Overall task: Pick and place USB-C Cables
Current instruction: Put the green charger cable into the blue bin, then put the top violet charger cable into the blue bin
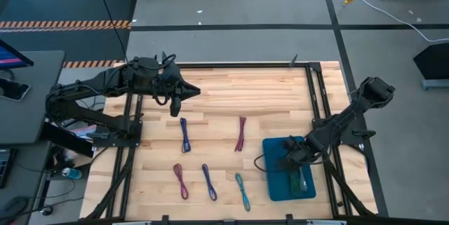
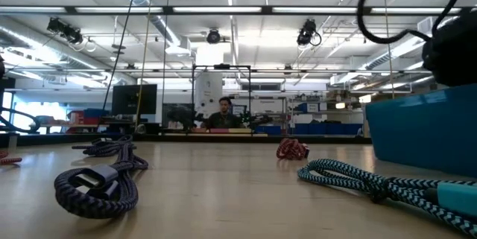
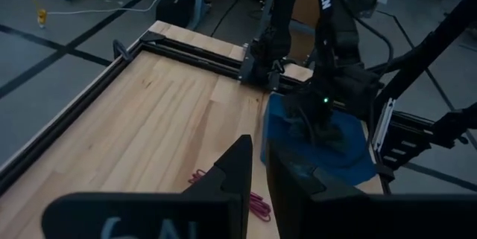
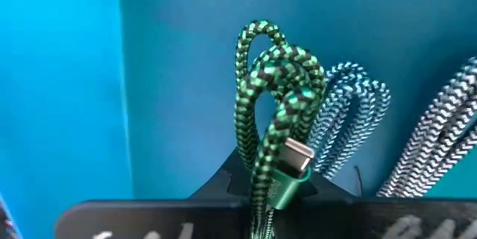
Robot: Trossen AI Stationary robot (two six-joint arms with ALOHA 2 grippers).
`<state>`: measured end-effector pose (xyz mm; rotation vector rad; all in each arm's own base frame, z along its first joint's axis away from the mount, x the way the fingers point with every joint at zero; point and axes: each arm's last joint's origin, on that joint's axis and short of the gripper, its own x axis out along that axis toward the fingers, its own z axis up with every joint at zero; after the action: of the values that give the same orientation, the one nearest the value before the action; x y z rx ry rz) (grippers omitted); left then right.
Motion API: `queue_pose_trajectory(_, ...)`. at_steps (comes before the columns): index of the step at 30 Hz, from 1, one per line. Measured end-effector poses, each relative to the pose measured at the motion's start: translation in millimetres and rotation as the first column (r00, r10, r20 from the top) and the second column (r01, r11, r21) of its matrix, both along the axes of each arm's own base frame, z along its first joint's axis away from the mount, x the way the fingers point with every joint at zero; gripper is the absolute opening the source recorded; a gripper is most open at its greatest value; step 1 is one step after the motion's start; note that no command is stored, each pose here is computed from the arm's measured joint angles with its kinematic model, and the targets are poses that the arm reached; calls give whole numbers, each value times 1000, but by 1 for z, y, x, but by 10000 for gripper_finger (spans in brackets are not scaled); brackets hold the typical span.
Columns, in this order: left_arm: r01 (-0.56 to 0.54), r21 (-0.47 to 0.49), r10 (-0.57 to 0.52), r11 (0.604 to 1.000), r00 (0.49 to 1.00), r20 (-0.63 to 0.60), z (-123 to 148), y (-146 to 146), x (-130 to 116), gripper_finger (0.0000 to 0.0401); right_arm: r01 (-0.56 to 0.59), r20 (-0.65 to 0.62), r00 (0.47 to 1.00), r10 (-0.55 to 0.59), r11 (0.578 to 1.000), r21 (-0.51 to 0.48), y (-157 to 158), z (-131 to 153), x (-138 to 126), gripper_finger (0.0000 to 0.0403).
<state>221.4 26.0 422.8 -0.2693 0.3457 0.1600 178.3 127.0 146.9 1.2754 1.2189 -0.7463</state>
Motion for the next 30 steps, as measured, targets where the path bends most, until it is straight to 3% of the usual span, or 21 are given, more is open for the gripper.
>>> queue_pose_trajectory(14,-1,0,1,1000,1000,0,0,0,0,46,-50,-43,998,50,999,5,-8,-5,0,22)
queue_pose_trajectory(23,-1,0,1,1000,1000,-1,0,0,0,46,-42,19,999,42,999,14,-9,9,6,130)
queue_pose_trajectory(30,-4,2,4,1000,1000,-1,0,0,0,46,-36,196,980,39,999,-20,-18,45,24,147)
